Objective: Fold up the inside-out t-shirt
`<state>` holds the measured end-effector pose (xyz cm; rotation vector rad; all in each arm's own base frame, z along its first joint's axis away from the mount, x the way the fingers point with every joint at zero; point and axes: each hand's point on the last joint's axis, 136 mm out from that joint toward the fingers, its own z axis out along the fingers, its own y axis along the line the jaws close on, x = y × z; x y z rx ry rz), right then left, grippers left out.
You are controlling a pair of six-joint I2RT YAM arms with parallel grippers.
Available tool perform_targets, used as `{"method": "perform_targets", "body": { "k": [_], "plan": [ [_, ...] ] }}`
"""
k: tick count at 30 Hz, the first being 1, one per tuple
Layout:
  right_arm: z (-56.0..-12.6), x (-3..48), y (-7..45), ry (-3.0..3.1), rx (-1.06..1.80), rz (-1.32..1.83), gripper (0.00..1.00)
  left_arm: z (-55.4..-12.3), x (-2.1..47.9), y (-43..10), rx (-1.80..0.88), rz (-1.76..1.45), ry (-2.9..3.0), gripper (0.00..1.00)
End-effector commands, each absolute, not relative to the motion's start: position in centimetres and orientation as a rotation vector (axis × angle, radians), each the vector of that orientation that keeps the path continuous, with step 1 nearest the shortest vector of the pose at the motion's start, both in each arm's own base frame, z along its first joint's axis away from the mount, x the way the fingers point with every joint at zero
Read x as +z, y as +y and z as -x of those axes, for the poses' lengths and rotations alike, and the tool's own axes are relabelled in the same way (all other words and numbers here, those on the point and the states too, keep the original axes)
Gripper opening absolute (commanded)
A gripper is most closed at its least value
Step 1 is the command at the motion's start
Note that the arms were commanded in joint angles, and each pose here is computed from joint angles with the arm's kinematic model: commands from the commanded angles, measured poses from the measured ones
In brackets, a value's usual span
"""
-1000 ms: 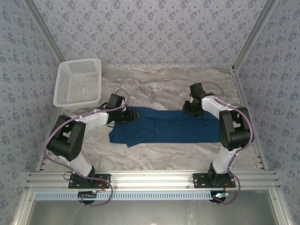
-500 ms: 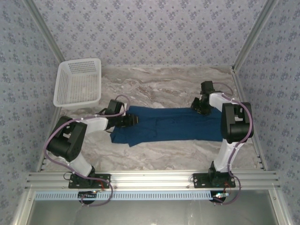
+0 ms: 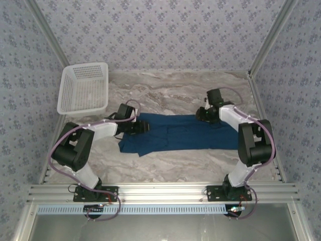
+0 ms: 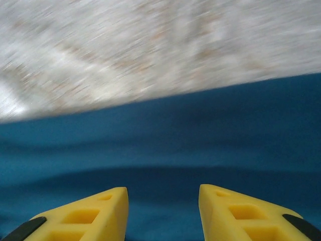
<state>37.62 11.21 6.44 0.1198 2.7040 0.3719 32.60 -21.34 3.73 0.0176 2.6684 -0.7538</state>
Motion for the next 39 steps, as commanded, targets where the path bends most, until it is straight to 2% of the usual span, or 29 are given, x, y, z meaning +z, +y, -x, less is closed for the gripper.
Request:
{"method": "perform_targets", "body": {
  "k": [1,4,12,14,21,27,35,39],
  "plan": [
    [-34.5,6.0,15.4,2.744,0.427,0.061,0.44,-32.4,5.3,-20.7,-0.710,0.001,2.657,0.56],
    [-32.3,4.8,17.1,2.804,0.424,0.110,0.44,-31.6,5.3,-19.6,-0.659,0.001,2.662,0.59],
    [-28.2,1.3,17.3,2.957,0.398,0.092,0.44,-29.2,4.4,-17.1,-0.537,0.001,2.727,0.61],
    [-27.6,1.2,17.5,2.968,0.388,0.124,0.43,-29.0,4.7,-15.8,-0.507,0.032,2.712,0.64],
    [-29.5,4.8,19.5,2.816,0.396,0.272,0.44,-29.3,5.1,-10.9,-0.471,0.219,2.662,0.75],
    [-29.6,4.6,19.7,2.831,0.387,0.291,0.44,-32.4,5.3,-12.2,-0.501,0.106,2.653,0.85],
    [-28.8,4.1,19.2,2.858,0.397,0.273,0.45,-32.9,2.9,-13.8,-0.394,-0.042,2.716,0.86],
    [-28.9,4.0,19.2,2.860,0.400,0.267,0.44,-32.1,1.4,-14.7,-0.386,-0.081,2.759,0.78]
  ]
}}
